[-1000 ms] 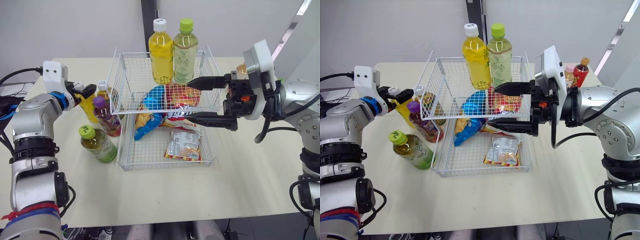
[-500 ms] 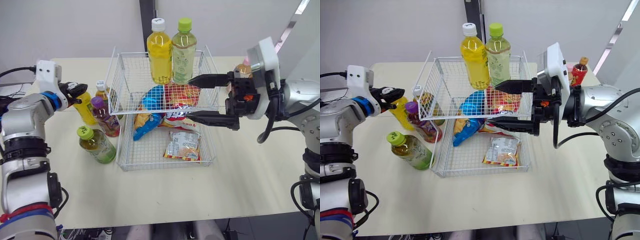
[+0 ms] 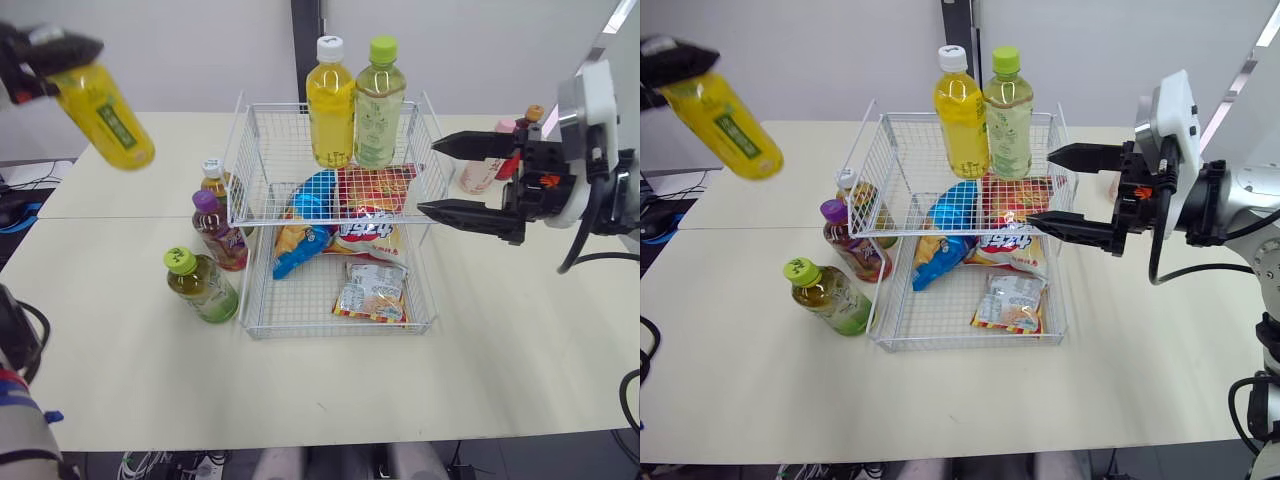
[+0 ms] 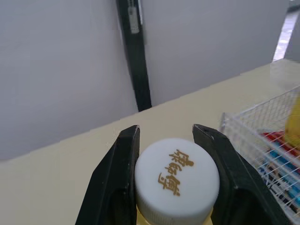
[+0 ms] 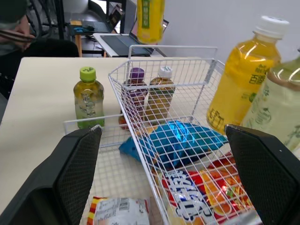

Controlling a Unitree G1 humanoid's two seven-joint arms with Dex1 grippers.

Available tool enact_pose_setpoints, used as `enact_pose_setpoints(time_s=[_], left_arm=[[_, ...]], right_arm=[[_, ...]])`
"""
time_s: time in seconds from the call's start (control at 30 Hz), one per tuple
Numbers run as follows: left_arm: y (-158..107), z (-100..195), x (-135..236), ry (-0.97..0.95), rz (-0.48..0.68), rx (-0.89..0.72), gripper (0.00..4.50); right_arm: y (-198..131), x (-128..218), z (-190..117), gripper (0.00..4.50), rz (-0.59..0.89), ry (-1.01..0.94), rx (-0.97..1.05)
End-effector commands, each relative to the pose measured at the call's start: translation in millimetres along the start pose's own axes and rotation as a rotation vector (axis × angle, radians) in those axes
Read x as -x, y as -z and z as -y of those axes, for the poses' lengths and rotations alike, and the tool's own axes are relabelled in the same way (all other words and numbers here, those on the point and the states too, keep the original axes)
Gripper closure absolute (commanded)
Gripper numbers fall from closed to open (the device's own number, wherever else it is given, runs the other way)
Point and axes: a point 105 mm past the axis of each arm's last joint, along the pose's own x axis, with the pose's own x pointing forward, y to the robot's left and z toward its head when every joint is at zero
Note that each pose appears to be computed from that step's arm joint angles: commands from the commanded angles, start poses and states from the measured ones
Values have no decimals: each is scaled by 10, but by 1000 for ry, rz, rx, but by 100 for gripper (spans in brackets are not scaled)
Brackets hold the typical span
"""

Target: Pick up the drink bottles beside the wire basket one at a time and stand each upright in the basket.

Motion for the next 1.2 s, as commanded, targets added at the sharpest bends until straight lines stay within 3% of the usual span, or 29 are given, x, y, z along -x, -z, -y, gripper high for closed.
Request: enact_pose_setpoints(time_s=[0.03,0.23,0.5,0.73,1.2], left_arm=[[-411,25,41,14,91,-50,310],[-845,295,-166,139,170,-68,310],[-914,646,-510,296,195,-15,310],[-756,878,-789,384,174,42,310],[-138,1163,-1228,441,40,13,310]], right_arm=[[-161,74,-52,0,42,3,48],[-158,64,-94,0,61,18,41],[-140,65,-97,0,71,41,37],[-137,68,-104,0,76,59,30],[-153,73,-109,0,75,87,32]])
